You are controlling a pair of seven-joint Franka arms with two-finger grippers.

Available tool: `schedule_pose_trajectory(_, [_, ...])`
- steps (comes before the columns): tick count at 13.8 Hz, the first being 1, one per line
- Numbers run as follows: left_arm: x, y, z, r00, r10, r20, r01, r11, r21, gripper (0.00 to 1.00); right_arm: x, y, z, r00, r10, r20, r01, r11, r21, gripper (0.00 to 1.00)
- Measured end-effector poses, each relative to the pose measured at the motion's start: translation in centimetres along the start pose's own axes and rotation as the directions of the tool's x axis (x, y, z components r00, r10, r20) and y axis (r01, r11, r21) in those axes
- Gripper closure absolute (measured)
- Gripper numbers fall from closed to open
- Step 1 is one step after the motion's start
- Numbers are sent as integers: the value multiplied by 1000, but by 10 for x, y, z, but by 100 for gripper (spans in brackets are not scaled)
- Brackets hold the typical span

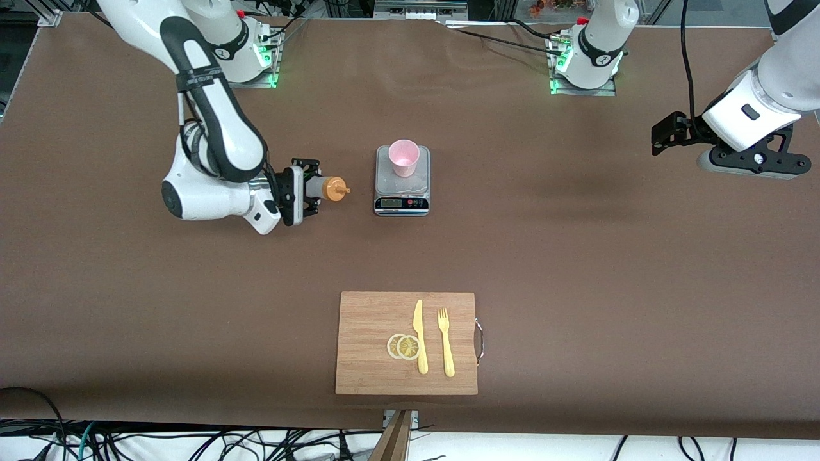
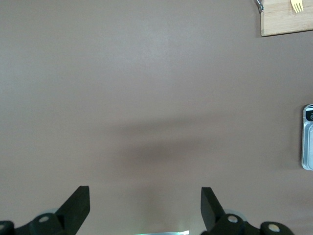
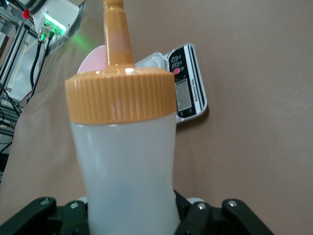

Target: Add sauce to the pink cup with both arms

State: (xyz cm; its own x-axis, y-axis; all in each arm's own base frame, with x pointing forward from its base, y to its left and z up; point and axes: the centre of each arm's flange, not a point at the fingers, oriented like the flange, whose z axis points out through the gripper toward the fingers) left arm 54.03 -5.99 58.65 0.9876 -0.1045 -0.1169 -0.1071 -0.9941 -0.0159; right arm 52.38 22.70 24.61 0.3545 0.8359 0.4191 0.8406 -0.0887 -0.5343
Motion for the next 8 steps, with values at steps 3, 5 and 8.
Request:
schedule_pose_trajectory(3, [0,0,0,1000,0,1,0,1000,0,0,22,-20,14,993,36,110,-35,999,-9,68])
schedule_pose_trajectory(5, [0,0,0,1000,0,3,0,1000,0,0,36,-32,22,990,52,134,-50,999,-13,68])
schedule_pose_trajectory(8, [0,0,0,1000,0,4,0,1000,0,0,56,-49,32,981,65,185,-60,998,-34,68])
